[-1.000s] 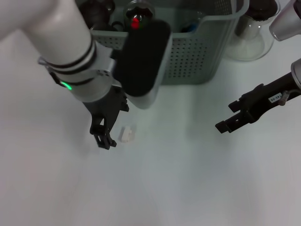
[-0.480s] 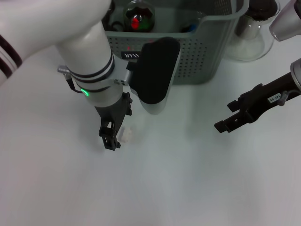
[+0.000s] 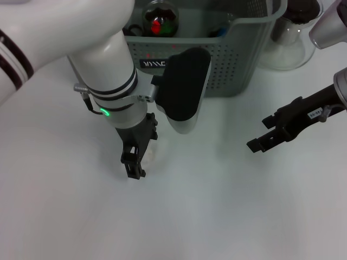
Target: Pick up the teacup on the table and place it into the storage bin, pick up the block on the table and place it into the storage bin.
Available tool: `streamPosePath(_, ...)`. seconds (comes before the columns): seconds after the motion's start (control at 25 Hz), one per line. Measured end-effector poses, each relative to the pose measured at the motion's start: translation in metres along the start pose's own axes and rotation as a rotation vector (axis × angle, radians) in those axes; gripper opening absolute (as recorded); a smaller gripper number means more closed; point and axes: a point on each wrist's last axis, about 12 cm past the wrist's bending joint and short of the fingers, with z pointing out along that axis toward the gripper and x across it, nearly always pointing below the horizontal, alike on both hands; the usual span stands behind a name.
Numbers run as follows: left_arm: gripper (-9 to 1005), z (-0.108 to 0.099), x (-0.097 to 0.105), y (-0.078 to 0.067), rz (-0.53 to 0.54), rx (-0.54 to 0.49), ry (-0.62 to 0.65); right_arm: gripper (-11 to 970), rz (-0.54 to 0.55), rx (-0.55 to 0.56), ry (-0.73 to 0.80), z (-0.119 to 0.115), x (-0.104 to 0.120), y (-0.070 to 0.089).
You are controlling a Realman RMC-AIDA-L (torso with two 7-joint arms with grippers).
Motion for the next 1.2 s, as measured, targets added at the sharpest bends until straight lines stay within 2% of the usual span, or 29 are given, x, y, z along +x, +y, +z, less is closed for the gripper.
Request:
streamPosePath(0.24,885,0.006,0.001,0.003,-0.013,0.006,0.003,911,0.01,-0.001,0.006,0.004,0.003,-0.001)
streamPosePath(1.0,517,0.011,0.004,0.006,-0.041,0.021,-0.001,910,0.016,0.005,0.008,0.005,0.005,-0.003)
streamPosePath(1.12,437,0.008,0.004,0.004,-0.053,0.035,-0.002,911,0.016,0.005,0.008,0.005,0.005,-0.003)
streamPosePath(1.2,427,0.0,0.005,0.004,-0.083,0.036,-0.022,911,0.016,0.006,0.008,0.005,0.006,-0.004)
